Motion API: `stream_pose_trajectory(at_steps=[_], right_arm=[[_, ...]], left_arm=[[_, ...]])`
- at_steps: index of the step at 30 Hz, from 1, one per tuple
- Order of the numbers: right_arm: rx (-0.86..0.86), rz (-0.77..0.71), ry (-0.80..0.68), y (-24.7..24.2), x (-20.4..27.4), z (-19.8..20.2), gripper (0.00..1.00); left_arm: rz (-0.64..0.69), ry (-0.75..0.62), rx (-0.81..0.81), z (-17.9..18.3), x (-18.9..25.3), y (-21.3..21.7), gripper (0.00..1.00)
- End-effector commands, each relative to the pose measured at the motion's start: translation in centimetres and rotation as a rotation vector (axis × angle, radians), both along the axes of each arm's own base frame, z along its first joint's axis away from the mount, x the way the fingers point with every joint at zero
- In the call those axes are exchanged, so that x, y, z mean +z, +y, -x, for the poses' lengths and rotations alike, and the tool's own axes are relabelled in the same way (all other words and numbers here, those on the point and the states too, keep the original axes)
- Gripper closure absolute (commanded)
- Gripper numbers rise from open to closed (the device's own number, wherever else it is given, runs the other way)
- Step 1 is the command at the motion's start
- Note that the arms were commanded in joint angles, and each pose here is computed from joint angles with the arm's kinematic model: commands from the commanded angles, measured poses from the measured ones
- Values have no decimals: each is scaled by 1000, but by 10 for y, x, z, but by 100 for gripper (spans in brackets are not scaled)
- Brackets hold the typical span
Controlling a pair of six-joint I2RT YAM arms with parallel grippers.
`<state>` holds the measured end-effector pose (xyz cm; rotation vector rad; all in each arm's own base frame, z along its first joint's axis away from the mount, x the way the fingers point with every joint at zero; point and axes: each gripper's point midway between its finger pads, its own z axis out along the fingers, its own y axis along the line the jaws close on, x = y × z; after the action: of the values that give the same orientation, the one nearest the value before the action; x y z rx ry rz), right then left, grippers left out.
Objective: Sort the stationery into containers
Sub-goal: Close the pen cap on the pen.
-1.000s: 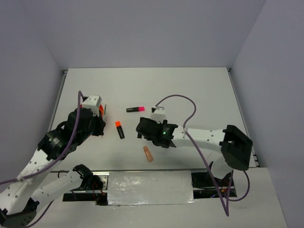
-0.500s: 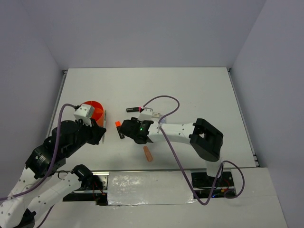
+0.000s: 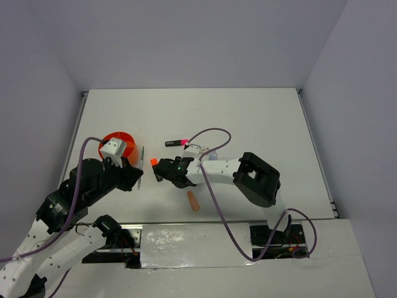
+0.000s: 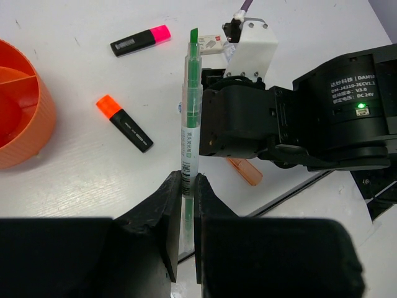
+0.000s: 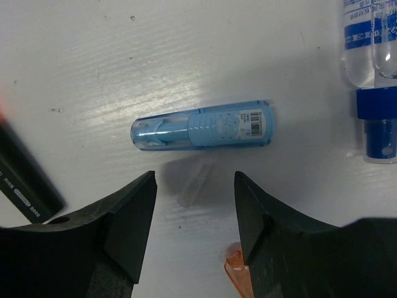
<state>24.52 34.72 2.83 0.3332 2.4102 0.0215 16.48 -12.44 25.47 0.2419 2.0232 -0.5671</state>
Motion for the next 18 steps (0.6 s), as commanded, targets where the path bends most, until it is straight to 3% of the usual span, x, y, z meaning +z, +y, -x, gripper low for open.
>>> stream_pose_trajectory(at_steps=[1, 14, 17, 18], right_arm=[[-20, -2, -23, 4, 4, -9, 40], [-14, -4, 26, 3, -14, 1, 51], [-6, 3, 38, 2, -18, 4, 55], [-6, 9, 40, 1, -19, 5, 61]], left_arm=[[60, -34, -9, -1, 13, -6, 100], [61, -38, -5, 0, 14, -5, 100], [67, -47, -4, 1, 16, -4, 100], [69, -51, -4, 1, 17, -4, 100]])
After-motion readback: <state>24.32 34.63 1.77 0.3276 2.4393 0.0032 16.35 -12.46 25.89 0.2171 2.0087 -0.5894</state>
